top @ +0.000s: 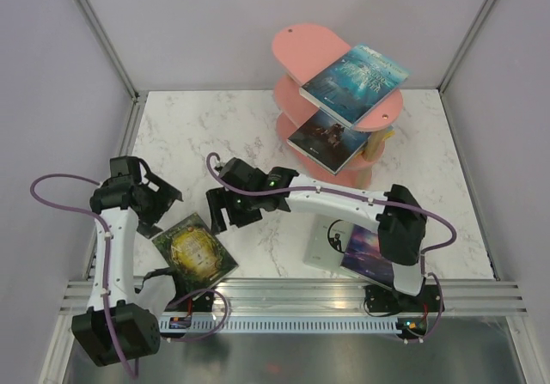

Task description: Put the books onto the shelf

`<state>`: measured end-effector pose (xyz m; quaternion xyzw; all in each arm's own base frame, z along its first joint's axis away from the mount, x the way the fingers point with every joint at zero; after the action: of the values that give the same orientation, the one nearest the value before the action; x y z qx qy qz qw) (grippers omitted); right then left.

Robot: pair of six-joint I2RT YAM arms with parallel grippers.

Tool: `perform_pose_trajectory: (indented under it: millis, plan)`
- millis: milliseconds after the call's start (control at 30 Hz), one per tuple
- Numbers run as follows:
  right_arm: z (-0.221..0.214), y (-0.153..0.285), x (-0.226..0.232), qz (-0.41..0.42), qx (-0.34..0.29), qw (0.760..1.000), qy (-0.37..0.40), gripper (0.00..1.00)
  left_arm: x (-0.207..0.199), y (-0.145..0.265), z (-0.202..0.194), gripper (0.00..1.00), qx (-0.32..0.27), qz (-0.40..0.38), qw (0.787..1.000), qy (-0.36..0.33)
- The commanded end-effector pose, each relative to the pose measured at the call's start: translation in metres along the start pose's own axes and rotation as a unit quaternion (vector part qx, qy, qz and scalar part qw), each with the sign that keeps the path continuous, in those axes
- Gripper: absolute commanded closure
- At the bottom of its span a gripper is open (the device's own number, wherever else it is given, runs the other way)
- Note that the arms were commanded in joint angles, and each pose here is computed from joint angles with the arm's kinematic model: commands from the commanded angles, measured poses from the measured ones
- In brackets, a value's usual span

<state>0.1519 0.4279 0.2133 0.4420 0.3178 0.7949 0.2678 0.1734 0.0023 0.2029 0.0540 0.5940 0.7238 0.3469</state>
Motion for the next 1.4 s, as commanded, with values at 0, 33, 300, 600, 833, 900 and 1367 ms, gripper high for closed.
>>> perform_pose_trajectory:
  millis: [0, 33, 300, 600, 833, 900, 1367]
  plan:
    - [-0.01, -0.014, 0.002, 0.031, 0.03, 0.999, 0.008, 0.16, 0.029, -0.013, -0.002, 0.0, 0.011, 0.078, 0.997, -0.022]
    - [-0.013, -0.017, -0.002, 0.027, 0.035, 0.999, 0.007, 0.16, 0.035, -0.019, -0.005, 0.0, 0.017, 0.09, 0.996, -0.023]
    - [-0.045, -0.025, -0.045, -0.016, 0.079, 0.997, -0.004, 0.13, 0.045, -0.045, 0.008, 0.0, 0.063, 0.127, 0.99, -0.017]
    - [-0.043, 0.0, -0.074, -0.016, 0.065, 0.998, -0.017, 0.13, 0.058, -0.082, 0.021, 0.0, 0.082, 0.212, 0.974, 0.014]
    - [-0.039, 0.012, -0.093, -0.024, 0.055, 0.998, -0.022, 0.13, 0.044, -0.103, -0.002, 0.0, 0.098, 0.211, 0.973, 0.003]
    - [-0.038, 0.012, -0.096, -0.025, 0.055, 0.998, -0.024, 0.13, 0.027, -0.11, -0.018, 0.0, 0.094, 0.196, 0.976, -0.011]
    - [-0.037, 0.009, -0.106, -0.035, 0.053, 0.997, -0.041, 0.14, -0.096, -0.117, -0.084, 0.0, 0.086, 0.044, 0.984, -0.149]
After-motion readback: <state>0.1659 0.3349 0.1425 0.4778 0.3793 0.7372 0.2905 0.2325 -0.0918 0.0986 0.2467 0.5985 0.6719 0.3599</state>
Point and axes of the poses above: each gripper's point midway between its finger pads, its own y axis back along the fingers, its own x axis along the line the jaws close on, z = x × y, the point moved 6 cm from there along y, back along the fingers
